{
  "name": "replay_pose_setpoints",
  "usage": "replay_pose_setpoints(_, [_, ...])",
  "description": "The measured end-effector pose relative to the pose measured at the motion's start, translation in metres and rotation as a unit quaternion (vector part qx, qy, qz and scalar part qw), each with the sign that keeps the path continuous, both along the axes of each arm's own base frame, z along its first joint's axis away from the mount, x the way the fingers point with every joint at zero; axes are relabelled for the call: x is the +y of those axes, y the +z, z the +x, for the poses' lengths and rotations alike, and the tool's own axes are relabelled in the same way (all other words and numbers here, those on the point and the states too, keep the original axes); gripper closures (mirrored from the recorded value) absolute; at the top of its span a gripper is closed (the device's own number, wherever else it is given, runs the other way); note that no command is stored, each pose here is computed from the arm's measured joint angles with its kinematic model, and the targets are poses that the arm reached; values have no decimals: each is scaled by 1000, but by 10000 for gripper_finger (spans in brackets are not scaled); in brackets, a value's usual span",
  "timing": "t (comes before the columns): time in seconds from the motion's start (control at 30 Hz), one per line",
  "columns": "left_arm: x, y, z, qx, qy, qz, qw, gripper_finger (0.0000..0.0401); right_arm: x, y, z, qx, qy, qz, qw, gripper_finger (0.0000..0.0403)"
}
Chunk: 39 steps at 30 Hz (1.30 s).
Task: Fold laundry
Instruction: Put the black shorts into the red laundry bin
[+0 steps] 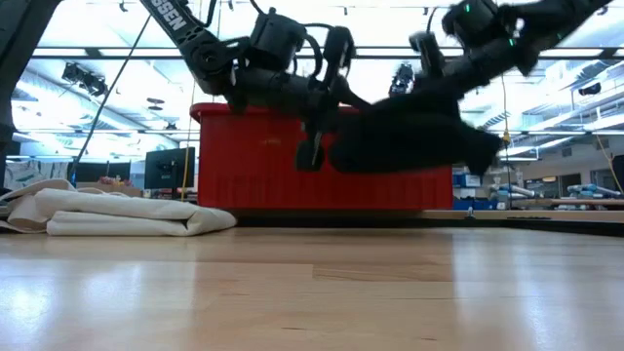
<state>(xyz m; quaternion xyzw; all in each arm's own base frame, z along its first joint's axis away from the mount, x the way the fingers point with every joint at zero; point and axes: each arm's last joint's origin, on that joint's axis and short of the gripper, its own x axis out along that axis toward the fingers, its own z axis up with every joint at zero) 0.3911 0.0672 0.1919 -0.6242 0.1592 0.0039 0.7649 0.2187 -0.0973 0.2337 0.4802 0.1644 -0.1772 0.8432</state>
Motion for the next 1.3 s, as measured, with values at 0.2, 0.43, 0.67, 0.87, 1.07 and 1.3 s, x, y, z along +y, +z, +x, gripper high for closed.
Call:
replay_pose_setpoints(0.2, [38,41,-22,-50,50,24,997,388,-14,66,-1,-35,4,-102,994,364])
replay_pose_setpoints(0.43, [86,114,-33,-116,92,100,984,389,-36,124,-12,-68,-50,-209,974,363])
replay_pose_setpoints(0.67, [144,179,-41,-49,139,202,968,389,-67,134,-11,-93,-94,-253,958,363])
replay_pose_setpoints(0.87, [195,196,-67,-3,191,225,955,389,-110,121,-9,-122,-119,-246,954,363])
replay_pose_setpoints(1.07, [233,180,-83,15,207,236,949,389,-153,93,-7,-122,-127,-242,954,363])
replay_pose_setpoints(1.3, [269,139,-77,41,222,253,941,389,-187,67,-5,-132,-174,-227,949,363])
